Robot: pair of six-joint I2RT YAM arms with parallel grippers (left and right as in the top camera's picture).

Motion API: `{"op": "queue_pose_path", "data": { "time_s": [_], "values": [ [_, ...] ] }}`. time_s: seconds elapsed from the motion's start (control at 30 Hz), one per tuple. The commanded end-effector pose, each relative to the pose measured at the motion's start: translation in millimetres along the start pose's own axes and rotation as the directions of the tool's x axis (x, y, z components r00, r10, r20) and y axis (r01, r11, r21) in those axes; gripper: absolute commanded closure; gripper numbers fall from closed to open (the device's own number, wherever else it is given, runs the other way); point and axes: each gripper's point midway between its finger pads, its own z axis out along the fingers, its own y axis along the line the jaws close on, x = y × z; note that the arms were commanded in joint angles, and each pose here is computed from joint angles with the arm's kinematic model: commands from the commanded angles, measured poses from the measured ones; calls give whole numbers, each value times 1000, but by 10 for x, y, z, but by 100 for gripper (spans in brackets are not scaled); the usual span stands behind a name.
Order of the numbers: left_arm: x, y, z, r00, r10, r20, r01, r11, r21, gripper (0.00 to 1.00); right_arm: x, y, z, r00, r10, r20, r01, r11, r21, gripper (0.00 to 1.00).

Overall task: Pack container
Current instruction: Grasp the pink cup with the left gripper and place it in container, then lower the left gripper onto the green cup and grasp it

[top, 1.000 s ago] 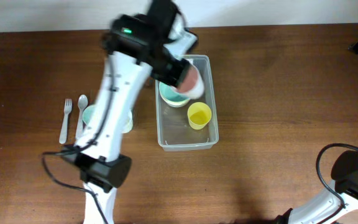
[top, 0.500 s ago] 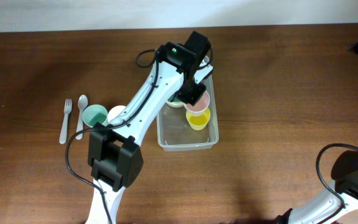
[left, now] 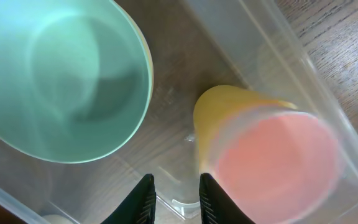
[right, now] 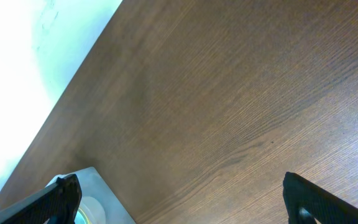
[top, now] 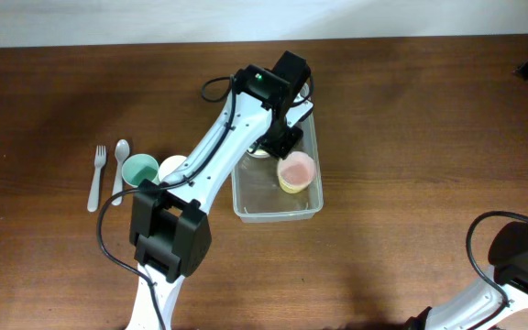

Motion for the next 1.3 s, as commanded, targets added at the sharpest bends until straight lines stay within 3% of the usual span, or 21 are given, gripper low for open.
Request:
{"op": "queue_pose_path", "data": {
  "time_s": [0.0,0.13,0.27,0.47,0.63,0.77,0.87,1.03,1.27],
  "values": [
    [-68,6,-75,1000,2,25,-2,1000,15,75,-17,-14,12,1000,-1,2,1,1000,3,1],
    [-28,102,-284,999,-26,21,26,1000,-7,74,-17,-14,12,1000,-1,2,1,1000,3,1],
    [220,781,-923,971,-234,50,239,948,-209,68,-17,-14,12,1000,-1,2,1,1000,3,1],
    [611,1561,-1261,884,-457,96,467,870,-157,57,-17,-14,12,1000,-1,2,1,1000,3,1],
    [1139,2128,-1080,767,-641,12,640,764,-85,55,-17,-14,12,1000,-1,2,1,1000,3,1],
    [1506,2300,-699,691,-716,-101,716,697,-36,55,-17,-14,12,1000,-1,2,1,1000,3,1],
    [1665,2304,-357,679,-716,-164,729,684,30,55,-17,-14,12,1000,-1,2,1,1000,3,1],
    [1857,2300,-33,650,-729,-214,750,661,26,54,-17,-14,12,1000,-1,2,1,1000,3,1],
    [1948,2305,121,638,-736,-228,759,651,21,54,-17,-14,12,1000,-1,2,1,1000,3,1]
  ]
}}
